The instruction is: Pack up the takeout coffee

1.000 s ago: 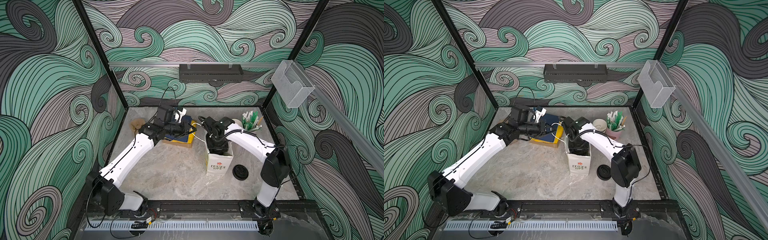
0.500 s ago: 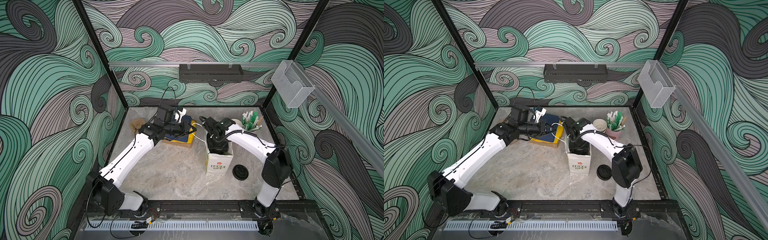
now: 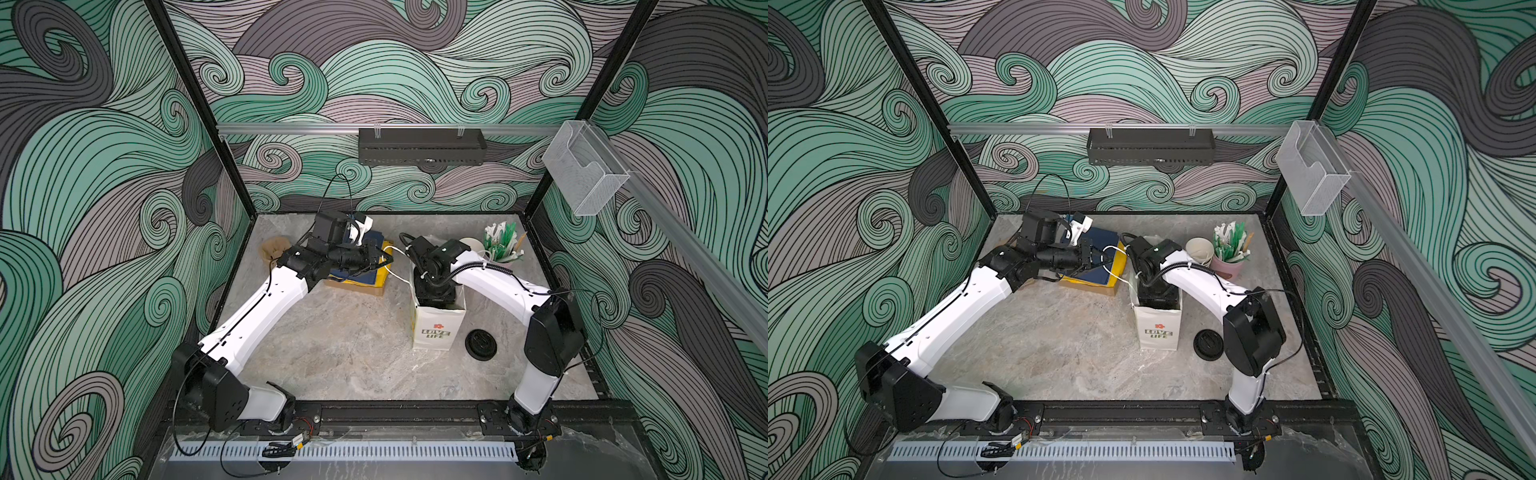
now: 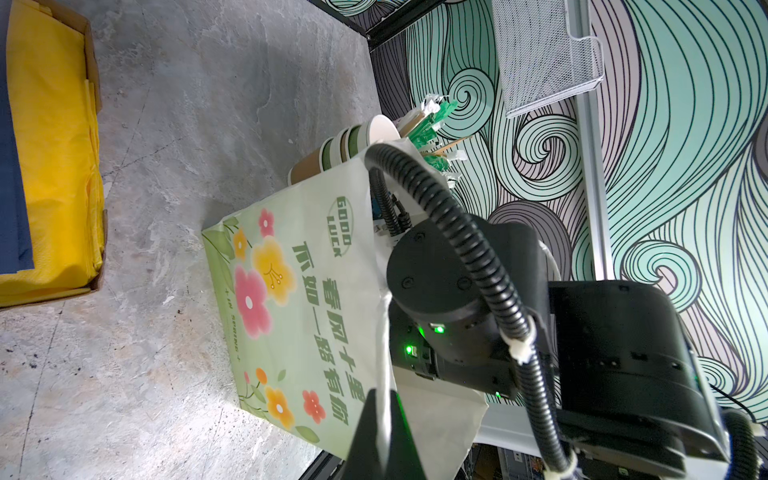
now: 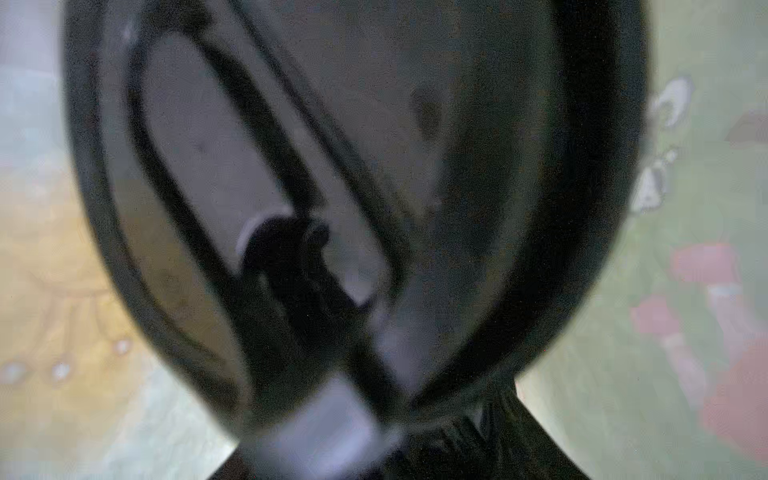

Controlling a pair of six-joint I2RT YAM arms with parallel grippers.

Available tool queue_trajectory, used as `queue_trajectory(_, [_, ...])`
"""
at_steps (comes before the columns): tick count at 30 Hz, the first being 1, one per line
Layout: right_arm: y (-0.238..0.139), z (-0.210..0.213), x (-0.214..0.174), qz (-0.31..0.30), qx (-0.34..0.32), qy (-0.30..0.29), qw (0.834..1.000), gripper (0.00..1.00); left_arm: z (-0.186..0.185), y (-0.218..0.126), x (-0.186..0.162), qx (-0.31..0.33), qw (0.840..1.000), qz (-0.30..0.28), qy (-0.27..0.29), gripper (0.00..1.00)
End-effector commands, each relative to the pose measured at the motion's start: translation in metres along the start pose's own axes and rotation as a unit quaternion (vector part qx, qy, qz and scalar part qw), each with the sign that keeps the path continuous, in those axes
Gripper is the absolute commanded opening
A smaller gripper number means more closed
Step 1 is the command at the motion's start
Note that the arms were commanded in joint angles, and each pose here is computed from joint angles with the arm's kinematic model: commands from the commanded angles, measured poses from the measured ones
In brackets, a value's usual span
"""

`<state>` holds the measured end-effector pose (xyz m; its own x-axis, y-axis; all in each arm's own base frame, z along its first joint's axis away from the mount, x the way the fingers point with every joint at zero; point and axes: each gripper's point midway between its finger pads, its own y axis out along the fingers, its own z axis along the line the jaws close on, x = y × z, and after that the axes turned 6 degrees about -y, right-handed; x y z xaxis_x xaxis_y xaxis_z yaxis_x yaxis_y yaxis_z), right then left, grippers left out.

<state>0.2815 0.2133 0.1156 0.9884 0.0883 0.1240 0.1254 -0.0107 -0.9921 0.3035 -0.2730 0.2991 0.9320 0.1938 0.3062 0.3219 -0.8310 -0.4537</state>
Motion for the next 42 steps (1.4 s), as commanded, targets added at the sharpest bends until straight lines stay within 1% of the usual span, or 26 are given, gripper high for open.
queue_trajectory(1, [0.031,-0.011,-0.033,0.076,-0.032,0.001,0.997,0.53,-0.010,-0.007,0.003,-0.006,1.000,-0.011,0.011,0.00])
queue_trajectory(18, [0.053,-0.015,-0.049,0.113,-0.044,0.001,0.993,0.53,-0.011,-0.006,0.003,-0.006,1.000,-0.011,0.011,0.00])
queue_trajectory(30, [0.056,-0.016,-0.053,0.120,-0.047,0.000,0.992,0.53,-0.012,-0.007,0.004,-0.008,1.000,-0.012,0.013,0.00])
queue_trajectory(36, [0.050,-0.014,-0.050,0.114,-0.042,0.001,0.993,0.53,-0.013,-0.007,0.004,-0.009,1.000,-0.013,0.014,0.00])
queue_trajectory(42, [0.024,-0.011,-0.037,0.083,-0.029,-0.001,0.996,0.54,-0.013,-0.007,0.004,-0.010,1.000,-0.012,0.015,0.00])
